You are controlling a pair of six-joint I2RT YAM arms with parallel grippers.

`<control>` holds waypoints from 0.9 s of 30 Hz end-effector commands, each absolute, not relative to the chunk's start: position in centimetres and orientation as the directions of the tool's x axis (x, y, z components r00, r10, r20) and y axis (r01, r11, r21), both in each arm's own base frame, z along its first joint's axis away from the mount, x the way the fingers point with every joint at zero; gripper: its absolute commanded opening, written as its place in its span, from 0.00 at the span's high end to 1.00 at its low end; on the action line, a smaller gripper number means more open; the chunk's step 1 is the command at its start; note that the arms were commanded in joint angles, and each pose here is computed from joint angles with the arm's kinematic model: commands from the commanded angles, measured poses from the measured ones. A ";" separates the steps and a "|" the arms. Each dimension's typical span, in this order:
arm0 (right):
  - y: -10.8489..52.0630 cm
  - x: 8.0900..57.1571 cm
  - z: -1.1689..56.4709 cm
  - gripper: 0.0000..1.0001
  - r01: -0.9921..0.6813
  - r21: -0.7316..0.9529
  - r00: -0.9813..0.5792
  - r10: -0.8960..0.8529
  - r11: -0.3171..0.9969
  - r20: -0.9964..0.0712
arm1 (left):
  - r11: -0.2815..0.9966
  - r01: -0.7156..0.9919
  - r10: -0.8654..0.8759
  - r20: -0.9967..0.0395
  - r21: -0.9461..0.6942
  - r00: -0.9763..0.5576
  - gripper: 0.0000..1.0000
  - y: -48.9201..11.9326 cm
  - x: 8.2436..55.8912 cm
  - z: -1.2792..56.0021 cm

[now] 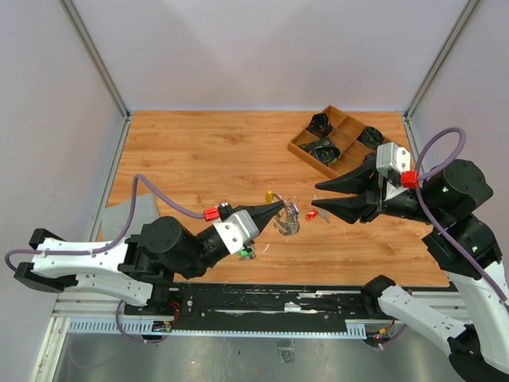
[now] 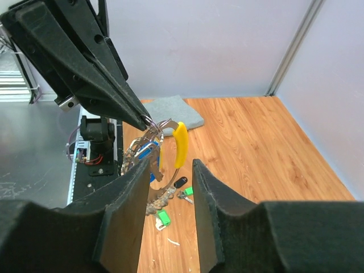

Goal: Put the keys on the keyring

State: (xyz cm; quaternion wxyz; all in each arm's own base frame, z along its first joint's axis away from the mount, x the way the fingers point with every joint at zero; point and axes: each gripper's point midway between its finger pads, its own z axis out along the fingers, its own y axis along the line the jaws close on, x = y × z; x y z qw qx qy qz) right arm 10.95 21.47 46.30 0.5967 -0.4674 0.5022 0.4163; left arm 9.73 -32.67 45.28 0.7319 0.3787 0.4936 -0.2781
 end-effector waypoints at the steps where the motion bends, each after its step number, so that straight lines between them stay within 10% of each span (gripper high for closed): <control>1: 22.1 9.5 47.4 0.63 -0.972 -0.204 0.210 0.046 0.116 -0.977 | 0.515 0.849 -0.199 -0.948 0.116 0.250 0.99 -31.8 8.4 46.7; 27: 24.6 7.2 47.6 0.58 -0.984 -0.061 0.046 0.095 -0.166 -0.994 | 0.453 0.889 -0.237 -0.952 0.067 0.193 1.00 -31.1 7.4 46.1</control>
